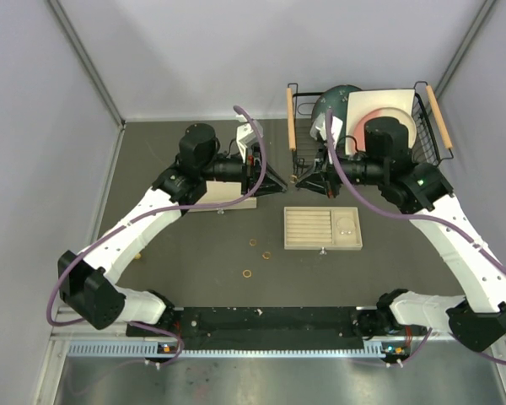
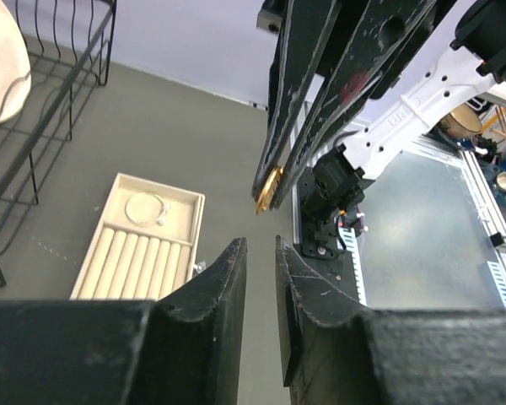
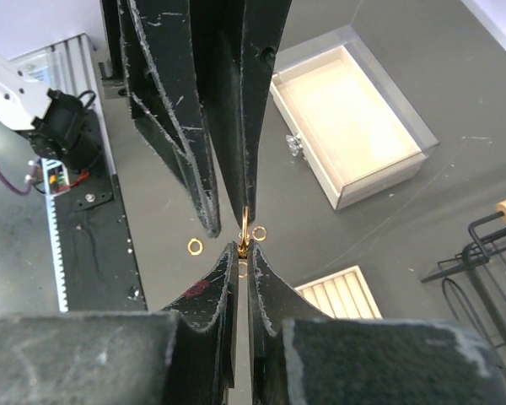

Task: Organize the mixed jewelry

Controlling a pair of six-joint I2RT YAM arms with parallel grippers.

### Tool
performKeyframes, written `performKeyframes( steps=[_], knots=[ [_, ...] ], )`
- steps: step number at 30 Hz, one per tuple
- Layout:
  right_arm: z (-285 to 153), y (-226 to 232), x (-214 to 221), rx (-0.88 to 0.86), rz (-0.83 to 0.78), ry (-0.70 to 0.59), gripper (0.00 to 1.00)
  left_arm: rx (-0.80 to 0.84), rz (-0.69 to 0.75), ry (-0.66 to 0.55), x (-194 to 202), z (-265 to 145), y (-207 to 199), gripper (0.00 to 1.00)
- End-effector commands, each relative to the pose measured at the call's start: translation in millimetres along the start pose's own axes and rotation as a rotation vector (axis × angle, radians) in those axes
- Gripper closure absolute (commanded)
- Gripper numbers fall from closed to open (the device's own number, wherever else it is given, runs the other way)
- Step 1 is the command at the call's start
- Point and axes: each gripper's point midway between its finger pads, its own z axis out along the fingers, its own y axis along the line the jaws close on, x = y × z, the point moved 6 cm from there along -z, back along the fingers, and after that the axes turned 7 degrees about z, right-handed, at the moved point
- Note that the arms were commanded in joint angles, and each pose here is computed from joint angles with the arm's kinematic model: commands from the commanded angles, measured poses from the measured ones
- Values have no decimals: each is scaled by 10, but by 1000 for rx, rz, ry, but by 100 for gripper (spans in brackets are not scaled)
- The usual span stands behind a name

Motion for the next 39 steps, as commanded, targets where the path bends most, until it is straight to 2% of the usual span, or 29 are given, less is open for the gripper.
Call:
performKeyframes(
  steps=[1,3,7,17,24,32,39],
  knots=[
    [-98,-14,-96,64,-83,-8,100,-26,67,25,-27,-102,-62,72],
    [-98,-74,-17,101,-91,21,100,-52,87,26,-63,-141,-51,67],
    [-95,-189,172,159,-103,112,100,-116,123,43,-72,-261,-1,64],
    [22,-729,872,305,-168,536,100,-392,62,8,20,-1028,294,63],
    [102,-1027,1222,371,-244,782,100,-457,48,15,104,-1276,372,63],
    [222,-1218,1527,369,-386,1089,100,-525,30,21,202,-1469,431,64],
    [424,-1288,1724,298,-475,1257,100,-564,30,18,186,-1647,433,64]
  ],
)
